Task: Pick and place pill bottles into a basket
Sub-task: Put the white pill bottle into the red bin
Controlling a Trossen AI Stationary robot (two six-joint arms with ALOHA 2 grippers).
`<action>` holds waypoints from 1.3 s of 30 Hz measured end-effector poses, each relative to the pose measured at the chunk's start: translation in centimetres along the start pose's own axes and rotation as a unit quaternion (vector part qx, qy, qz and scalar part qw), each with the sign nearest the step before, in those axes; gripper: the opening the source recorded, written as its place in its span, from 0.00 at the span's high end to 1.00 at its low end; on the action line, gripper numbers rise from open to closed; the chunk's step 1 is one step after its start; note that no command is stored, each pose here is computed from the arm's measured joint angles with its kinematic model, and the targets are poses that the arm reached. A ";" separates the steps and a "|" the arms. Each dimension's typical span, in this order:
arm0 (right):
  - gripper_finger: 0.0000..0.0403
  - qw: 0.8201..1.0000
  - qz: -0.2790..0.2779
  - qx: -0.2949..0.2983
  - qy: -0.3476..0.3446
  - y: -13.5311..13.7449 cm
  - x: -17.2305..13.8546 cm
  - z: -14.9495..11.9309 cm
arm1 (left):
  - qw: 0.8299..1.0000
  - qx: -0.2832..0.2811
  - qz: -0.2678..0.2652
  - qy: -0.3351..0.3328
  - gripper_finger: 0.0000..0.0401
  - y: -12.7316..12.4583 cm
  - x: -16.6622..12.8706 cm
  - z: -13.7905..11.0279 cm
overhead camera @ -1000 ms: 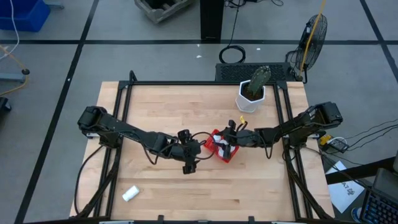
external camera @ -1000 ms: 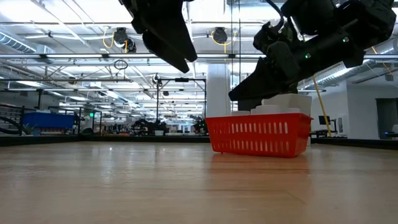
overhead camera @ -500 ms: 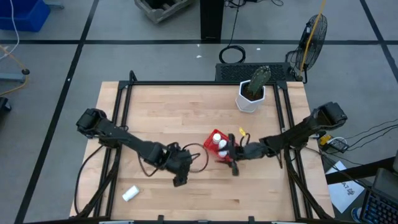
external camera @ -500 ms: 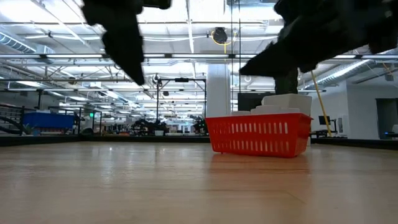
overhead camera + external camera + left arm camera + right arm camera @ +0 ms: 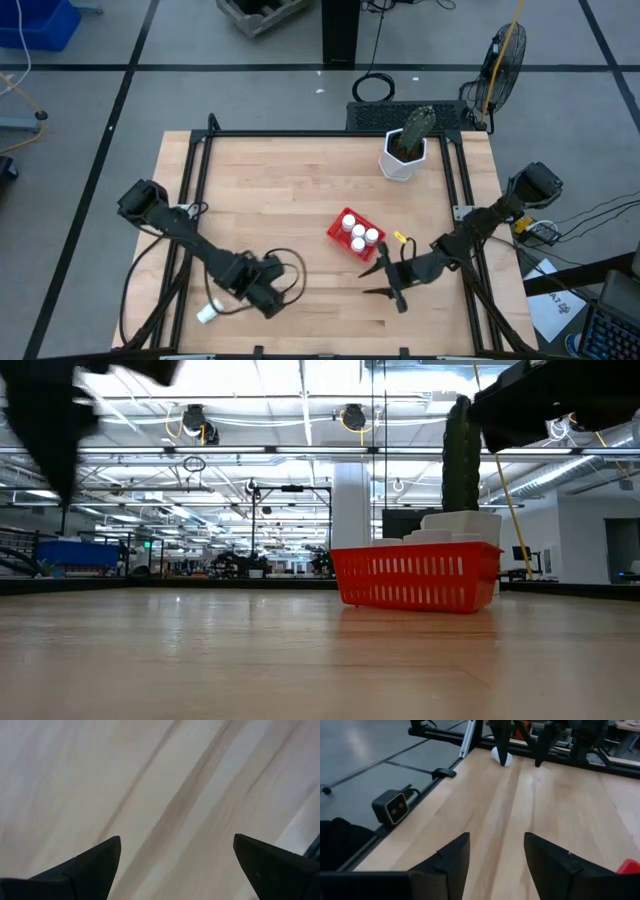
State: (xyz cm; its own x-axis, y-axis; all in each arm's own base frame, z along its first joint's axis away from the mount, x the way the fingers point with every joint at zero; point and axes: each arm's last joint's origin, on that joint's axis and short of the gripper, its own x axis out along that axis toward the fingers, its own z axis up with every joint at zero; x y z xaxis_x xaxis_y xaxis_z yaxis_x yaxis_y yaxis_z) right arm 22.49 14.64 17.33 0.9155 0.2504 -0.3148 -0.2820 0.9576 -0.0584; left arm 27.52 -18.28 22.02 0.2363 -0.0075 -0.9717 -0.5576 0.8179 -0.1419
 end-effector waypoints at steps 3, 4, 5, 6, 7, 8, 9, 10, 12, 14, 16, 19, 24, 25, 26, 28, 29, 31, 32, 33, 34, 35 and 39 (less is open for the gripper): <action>0.56 1.000 0.002 -0.006 -0.002 0.7 -0.3 0.0 | 0.997 -0.041 0.039 0.059 0.02 0.4 -0.3 -2.0; 0.56 1.000 -0.001 -0.007 -0.002 0.9 -0.3 0.0 | 0.995 -0.051 0.048 0.073 0.02 0.5 -0.4 -2.6; 0.56 1.000 0.000 -0.009 -0.002 1.0 -0.4 0.0 | 0.993 -0.060 0.051 0.084 0.02 0.4 -0.5 -3.2; 0.56 1.000 0.002 -0.010 -0.003 1.1 -0.4 0.0 | 0.992 -0.067 0.053 0.091 0.02 0.3 -0.6 -3.8; 0.56 1.000 0.003 -0.012 -0.003 1.2 -0.4 -0.1 | 0.991 -0.072 0.058 0.094 0.02 0.2 -0.7 -4.5; 0.56 1.000 0.003 -0.013 -0.003 1.2 -0.4 -0.1 | 0.990 -0.079 0.062 0.098 0.02 0.1 -0.8 -5.3; 0.56 1.000 0.003 -0.013 -0.003 1.2 -0.4 -0.1 | 0.989 -0.084 0.065 0.102 0.02 0.0 -1.0 -6.0; 0.56 1.000 0.004 -0.012 -0.002 1.2 -0.4 -0.1 | 0.988 -0.091 0.066 0.109 0.02 -0.1 -1.1 -6.7; 0.56 1.000 0.004 -0.007 0.001 1.2 -0.4 -0.1 | 0.985 -0.109 0.067 0.115 0.02 -0.4 -1.3 -8.0; 0.56 1.000 0.004 -0.004 0.004 1.2 -0.4 -0.2 | 0.983 -0.125 0.071 0.113 0.02 -0.5 -1.6 -9.2; 0.56 1.000 0.004 -0.003 0.004 1.2 -0.4 -0.2 | 0.981 -0.134 0.085 0.110 0.02 -0.4 -1.8 -10.4; 0.56 1.000 0.005 0.000 0.000 1.2 -0.4 -0.1 | 0.979 -0.144 0.104 0.101 0.02 0.1 -1.8 -11.8; 0.56 1.000 0.006 0.016 -0.003 1.2 -0.4 -0.1 | 0.979 -0.131 0.120 0.097 0.02 0.8 -0.9 -12.9; 0.56 1.000 0.008 0.019 -0.003 1.3 -0.5 -0.1 | 0.979 -0.127 0.125 0.093 0.02 1.1 -0.7 -13.0; 0.56 1.000 0.009 0.020 -0.003 1.4 -0.5 -0.1 | 0.981 -0.123 0.126 0.083 0.02 1.2 -0.5 -13.1; 0.56 1.000 0.014 0.020 -0.005 1.6 -0.6 0.0 | 0.982 -0.113 0.125 0.082 0.02 1.5 0.0 -13.3; 0.56 1.000 0.016 0.020 -0.006 1.7 -0.6 0.0 | 0.982 -0.110 0.126 0.088 0.02 1.6 0.3 -13.3; 0.56 1.000 0.019 0.018 -0.007 1.9 -0.7 0.0 | 0.980 -0.111 0.134 0.101 0.02 2.1 1.0 -13.5; 0.56 1.000 0.020 0.018 -0.007 1.9 -0.7 0.0 | 0.979 -0.111 0.135 0.102 0.02 2.3 1.3 -13.5; 0.56 1.000 0.020 0.018 -0.007 1.9 -0.7 0.0 | 0.979 -0.112 0.134 0.106 0.02 2.4 1.5 -13.6; 0.56 1.000 0.021 0.018 -0.007 2.0 -0.7 0.0 | 0.979 -0.112 0.130 0.110 0.02 2.4 1.7 -13.7; 0.56 1.000 0.021 0.018 -0.007 2.0 -0.7 0.0 | 0.979 -0.112 0.126 0.116 0.02 2.4 1.9 -13.8; 0.56 1.000 0.022 0.017 -0.007 2.0 -0.7 0.0 | 0.976 -0.116 0.127 0.130 0.02 2.9 2.6 -14.0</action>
State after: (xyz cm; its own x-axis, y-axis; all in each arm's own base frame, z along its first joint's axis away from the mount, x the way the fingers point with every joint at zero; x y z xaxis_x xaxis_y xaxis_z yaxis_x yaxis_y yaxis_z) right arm 21.24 16.40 17.42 0.9068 0.2936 -0.3025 -0.3115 0.9502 -0.0118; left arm 15.42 -24.00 16.42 -0.1262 0.0082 -0.9920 -0.7449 0.6596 0.1002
